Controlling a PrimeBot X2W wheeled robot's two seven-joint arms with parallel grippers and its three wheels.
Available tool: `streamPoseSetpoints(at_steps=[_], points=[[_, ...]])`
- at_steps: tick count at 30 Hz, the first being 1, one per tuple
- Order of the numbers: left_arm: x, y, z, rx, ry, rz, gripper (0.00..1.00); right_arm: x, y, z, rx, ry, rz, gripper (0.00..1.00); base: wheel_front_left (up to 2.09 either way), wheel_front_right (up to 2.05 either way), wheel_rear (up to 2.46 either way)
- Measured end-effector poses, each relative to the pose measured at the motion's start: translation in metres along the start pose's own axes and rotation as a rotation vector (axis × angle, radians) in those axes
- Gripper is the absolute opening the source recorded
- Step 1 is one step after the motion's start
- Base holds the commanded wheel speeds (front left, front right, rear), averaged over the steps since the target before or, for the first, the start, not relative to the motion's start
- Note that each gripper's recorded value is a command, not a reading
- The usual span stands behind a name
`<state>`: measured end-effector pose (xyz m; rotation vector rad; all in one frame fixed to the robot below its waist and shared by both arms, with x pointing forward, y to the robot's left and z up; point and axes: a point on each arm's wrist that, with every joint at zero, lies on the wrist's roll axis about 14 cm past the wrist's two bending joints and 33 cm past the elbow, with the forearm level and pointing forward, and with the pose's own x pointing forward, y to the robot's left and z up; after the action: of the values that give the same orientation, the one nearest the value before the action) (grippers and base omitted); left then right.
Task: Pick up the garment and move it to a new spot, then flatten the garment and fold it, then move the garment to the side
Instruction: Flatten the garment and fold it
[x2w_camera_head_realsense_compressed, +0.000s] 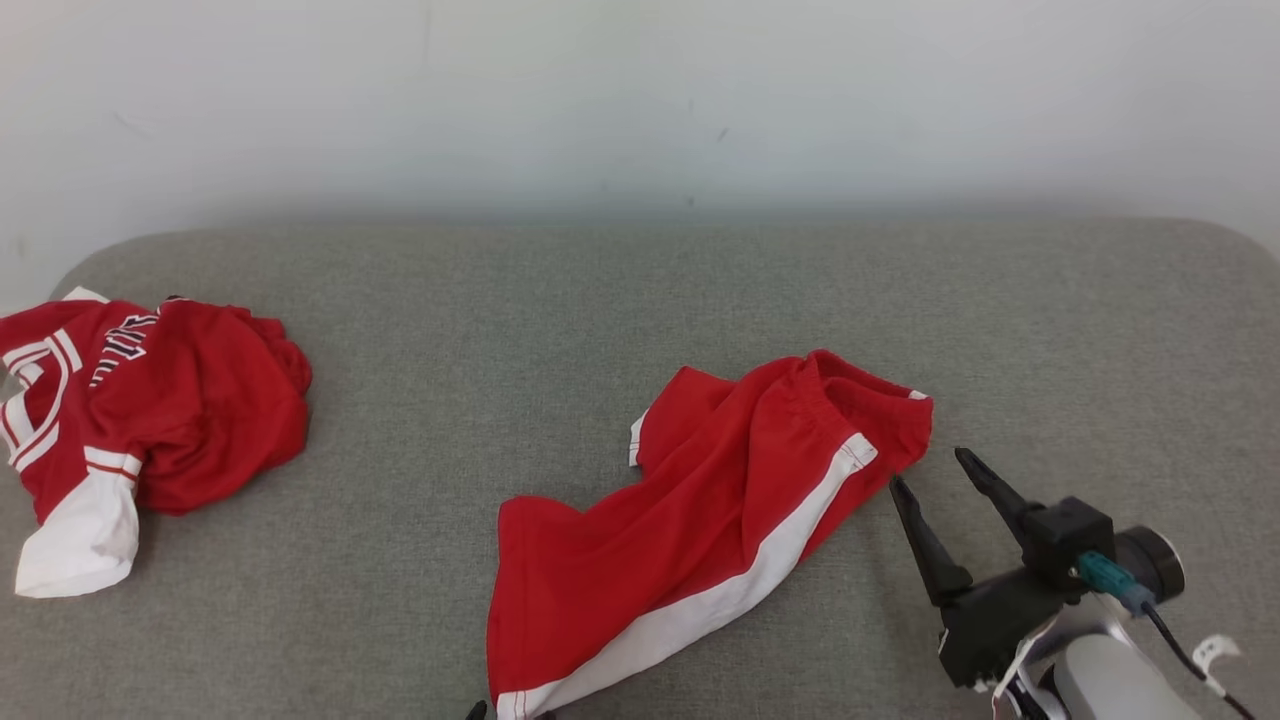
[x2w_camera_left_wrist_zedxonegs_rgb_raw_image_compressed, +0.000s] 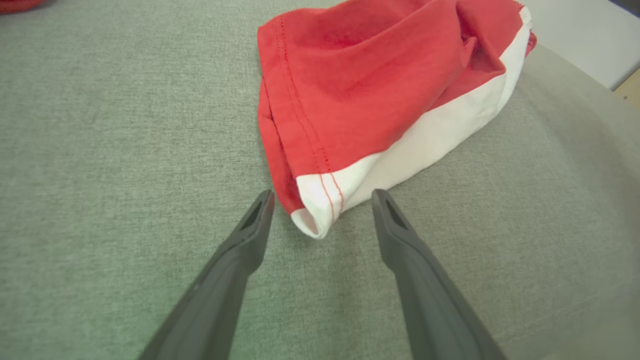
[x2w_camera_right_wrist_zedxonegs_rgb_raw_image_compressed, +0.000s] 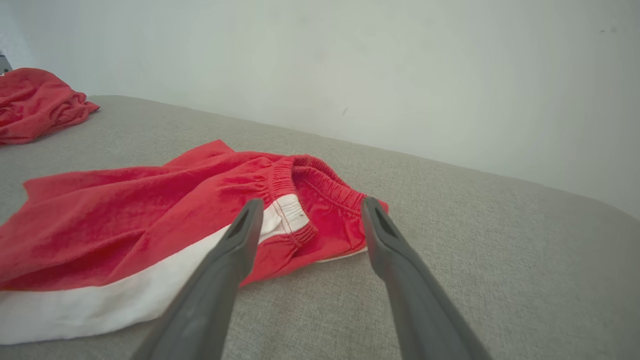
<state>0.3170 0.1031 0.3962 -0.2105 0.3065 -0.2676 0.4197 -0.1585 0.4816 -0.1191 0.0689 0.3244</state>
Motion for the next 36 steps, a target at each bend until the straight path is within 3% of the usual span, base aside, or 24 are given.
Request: streamPoseSetpoints(at_steps=[12, 19, 20, 21, 22, 23, 24, 36], points=[[0.007, 0.004, -0.009, -0.019, 0.039, 0.013, 1.0, 0.044, 0.002, -0.018, -0.137, 0.137, 0.137, 1.0, 0.0, 0.0, 0.0], [0.01, 0.011, -0.015, -0.049, 0.059, 0.041, 1.0, 0.057, 0.011, -0.035, -0.144, 0.219, 0.206, 1.0, 0.0, 0.0, 0.0], [0.01, 0.012, -0.016, -0.065, 0.063, 0.048, 1.0, 0.057, 0.013, -0.039, -0.138, 0.235, 0.215, 0.83, 0.0, 0.0, 0.0], [0.01, 0.012, -0.018, -0.073, 0.07, 0.053, 0.63, 0.057, 0.014, -0.043, -0.135, 0.25, 0.222, 0.31, 0.0, 0.0, 0.0], [0.01, 0.013, -0.02, -0.08, 0.073, 0.056, 0.13, 0.058, 0.015, -0.045, -0.129, 0.256, 0.227, 0.0, 0.0, 0.0, 0.0], [0.01, 0.014, -0.019, -0.088, 0.073, 0.061, 0.13, 0.059, 0.016, -0.045, -0.125, 0.258, 0.232, 0.0, 0.0, 0.0, 0.0], [0.01, 0.015, -0.02, -0.09, 0.076, 0.062, 0.0, 0.059, 0.016, -0.045, -0.122, 0.256, 0.236, 0.0, 0.0, 0.0, 0.0], [0.008, 0.011, 0.003, -0.116, -0.01, 0.053, 0.0, 0.035, 0.026, -0.021, -0.059, 0.162, 0.267, 0.0, 0.0, 0.0, 0.0]])
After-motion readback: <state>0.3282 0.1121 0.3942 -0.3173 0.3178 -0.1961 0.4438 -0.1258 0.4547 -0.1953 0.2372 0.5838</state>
